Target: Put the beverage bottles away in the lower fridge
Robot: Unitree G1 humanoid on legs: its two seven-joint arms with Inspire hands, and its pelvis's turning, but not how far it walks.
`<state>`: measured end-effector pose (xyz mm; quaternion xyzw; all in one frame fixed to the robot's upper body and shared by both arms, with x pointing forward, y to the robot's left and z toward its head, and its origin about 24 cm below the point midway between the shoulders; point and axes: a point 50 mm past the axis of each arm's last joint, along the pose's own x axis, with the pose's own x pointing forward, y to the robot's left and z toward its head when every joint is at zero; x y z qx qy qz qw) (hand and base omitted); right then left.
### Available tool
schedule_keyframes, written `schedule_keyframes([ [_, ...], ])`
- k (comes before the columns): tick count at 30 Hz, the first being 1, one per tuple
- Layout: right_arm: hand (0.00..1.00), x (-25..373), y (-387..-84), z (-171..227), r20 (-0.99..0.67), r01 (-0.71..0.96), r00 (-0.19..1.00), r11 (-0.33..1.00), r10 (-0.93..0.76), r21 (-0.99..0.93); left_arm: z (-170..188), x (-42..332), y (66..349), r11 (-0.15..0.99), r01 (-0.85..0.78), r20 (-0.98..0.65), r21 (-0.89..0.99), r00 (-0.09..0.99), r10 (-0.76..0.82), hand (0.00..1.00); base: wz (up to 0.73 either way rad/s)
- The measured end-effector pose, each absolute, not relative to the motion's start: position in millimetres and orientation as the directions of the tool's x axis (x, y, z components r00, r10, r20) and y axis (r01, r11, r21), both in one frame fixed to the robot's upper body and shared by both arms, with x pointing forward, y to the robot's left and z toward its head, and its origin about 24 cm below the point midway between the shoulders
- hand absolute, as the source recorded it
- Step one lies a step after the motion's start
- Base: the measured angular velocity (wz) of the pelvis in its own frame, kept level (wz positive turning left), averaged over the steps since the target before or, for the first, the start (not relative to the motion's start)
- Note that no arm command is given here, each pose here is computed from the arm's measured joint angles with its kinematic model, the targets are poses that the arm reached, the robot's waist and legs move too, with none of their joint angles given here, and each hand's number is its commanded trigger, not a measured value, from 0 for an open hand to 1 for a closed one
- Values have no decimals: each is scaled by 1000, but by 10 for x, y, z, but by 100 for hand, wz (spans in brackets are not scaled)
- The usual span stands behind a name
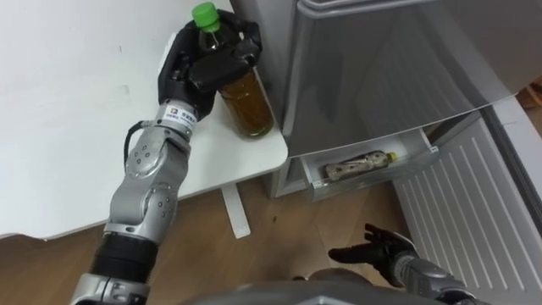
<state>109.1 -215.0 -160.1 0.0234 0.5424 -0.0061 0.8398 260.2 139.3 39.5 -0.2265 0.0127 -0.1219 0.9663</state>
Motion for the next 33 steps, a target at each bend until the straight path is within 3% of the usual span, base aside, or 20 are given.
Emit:
schedule_keyframes([
  [19, 0, 1369, -2032, -1451, -834, -102, 542, 993, 104, 58, 139, 2262, 1221, 729, 417, 28, -544, 877, -480, 100, -1],
  [27, 0, 1422, -2003, -1422, -825, -123, 551, 990, 125, 68, -119, 2038, 1303, 754, 395, -162, -525, 823, -544, 100, 0],
  [33, 0, 1546, -1980, -1320, -786, -168, 593, 982, 175, 92, -124, 2026, 1346, 749, 415, -170, -516, 807, -565, 100, 0],
])
